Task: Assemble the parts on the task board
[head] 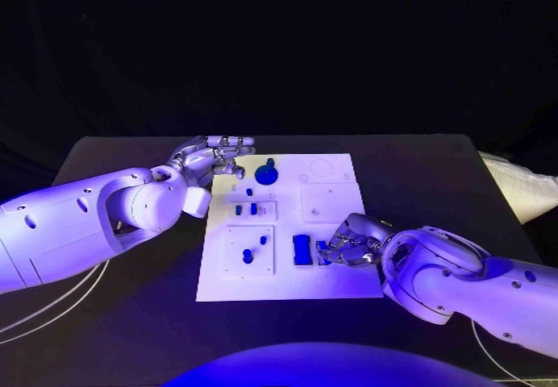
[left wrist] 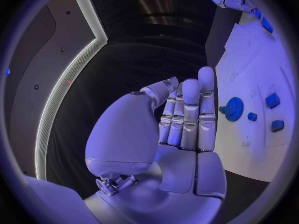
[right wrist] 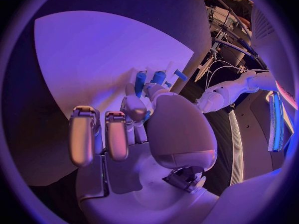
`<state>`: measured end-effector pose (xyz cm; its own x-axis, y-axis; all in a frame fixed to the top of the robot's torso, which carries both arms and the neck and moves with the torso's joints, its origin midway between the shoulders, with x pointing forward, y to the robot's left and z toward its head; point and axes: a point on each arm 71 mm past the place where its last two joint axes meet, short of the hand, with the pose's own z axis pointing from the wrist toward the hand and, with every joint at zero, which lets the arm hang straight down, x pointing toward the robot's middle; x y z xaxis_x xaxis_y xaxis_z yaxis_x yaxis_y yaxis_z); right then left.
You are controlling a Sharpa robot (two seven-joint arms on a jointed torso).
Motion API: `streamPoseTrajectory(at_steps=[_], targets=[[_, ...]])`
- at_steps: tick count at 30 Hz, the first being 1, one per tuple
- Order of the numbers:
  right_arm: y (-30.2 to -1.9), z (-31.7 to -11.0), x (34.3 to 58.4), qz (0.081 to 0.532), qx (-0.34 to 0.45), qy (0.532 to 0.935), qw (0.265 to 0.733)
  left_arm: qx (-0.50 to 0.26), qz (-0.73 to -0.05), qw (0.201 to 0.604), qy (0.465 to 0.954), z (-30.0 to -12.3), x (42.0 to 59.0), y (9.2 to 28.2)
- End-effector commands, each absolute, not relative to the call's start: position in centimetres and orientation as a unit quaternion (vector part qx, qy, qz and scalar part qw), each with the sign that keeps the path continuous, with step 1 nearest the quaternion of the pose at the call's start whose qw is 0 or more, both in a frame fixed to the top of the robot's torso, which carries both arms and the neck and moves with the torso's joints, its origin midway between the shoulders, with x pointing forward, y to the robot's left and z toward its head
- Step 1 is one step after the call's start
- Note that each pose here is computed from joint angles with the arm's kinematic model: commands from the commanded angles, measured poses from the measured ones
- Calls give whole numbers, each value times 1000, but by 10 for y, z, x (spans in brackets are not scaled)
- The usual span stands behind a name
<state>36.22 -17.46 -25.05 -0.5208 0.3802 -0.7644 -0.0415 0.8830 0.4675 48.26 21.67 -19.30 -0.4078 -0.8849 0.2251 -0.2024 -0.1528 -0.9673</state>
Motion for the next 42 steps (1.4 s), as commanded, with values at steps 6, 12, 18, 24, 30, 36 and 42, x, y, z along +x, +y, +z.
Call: streamPoseTrajectory(at_steps=[6, 12, 18, 24, 30, 36, 42], targets=[[-170, -252, 360, 217, 80, 852, 471, -456, -608, 277, 588, -192, 481, 214], [-167, -251, 359, 220, 75, 850, 472, -456, -607, 277, 589, -192, 481, 214], [-165, -249, 358, 225, 73, 846, 478, -456, -607, 277, 589, -192, 482, 214], [-164, -247, 358, 228, 71, 841, 486, -456, -607, 276, 589, -192, 482, 214], [-167, -245, 357, 226, 70, 838, 492, -456, -607, 276, 590, -192, 482, 215], [-172, -246, 357, 222, 63, 841, 490, -457, -606, 276, 590, -192, 482, 215], [-171, -248, 357, 218, 51, 845, 486, -457, -606, 275, 590, -193, 482, 215]])
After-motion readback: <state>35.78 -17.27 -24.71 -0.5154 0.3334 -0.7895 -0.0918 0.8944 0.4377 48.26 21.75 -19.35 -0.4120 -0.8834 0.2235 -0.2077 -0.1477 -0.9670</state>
